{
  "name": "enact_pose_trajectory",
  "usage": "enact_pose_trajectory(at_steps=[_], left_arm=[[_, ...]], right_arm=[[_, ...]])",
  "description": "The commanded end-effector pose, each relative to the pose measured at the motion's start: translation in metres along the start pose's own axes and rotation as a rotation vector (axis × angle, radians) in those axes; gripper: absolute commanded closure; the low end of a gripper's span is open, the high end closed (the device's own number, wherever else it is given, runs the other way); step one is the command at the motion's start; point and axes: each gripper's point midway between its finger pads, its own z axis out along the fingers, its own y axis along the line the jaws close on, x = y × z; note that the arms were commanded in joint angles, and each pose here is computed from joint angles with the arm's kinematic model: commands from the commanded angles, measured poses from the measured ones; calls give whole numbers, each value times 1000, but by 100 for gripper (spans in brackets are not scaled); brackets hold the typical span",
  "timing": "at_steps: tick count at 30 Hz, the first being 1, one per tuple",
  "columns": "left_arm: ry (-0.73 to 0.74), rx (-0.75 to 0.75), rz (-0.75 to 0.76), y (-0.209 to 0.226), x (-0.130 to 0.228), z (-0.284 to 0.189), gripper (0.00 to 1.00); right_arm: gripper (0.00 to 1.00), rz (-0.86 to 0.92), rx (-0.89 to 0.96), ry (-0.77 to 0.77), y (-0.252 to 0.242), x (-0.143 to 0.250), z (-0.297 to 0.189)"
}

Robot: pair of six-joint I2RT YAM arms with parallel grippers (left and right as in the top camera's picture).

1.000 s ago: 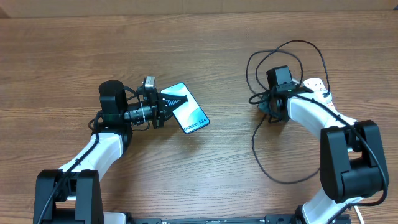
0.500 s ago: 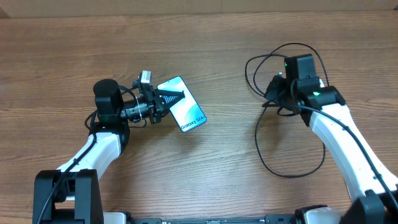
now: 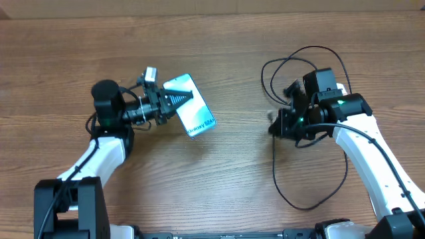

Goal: Plug charger to phone and switch on socket
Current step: 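Carry the USB-C plug with the right gripper toward the phone's bottom edge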

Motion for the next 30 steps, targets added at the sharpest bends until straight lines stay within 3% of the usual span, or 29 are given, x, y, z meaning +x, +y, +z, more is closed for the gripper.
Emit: enact_pose_trajectory(at_steps=[1,5,14,21,30], left_arm=[[64,39,96,-24,-10,2,96],[83,51,130,-34,-24,7,96],[131,56,143,-38,-19,30,96],[114,49,143,-37,-18,40,96],[101,45,128,-37,-20,41,96]], right_arm=[[96,-267,-347,23,65,26,-27],[96,-350,-528,48,95,51,-48],[96,-482,-571,112,125,75,-39],[96,-471,-402,22,130,47,-14],[96,-414,-385,-58,137,25,-14]])
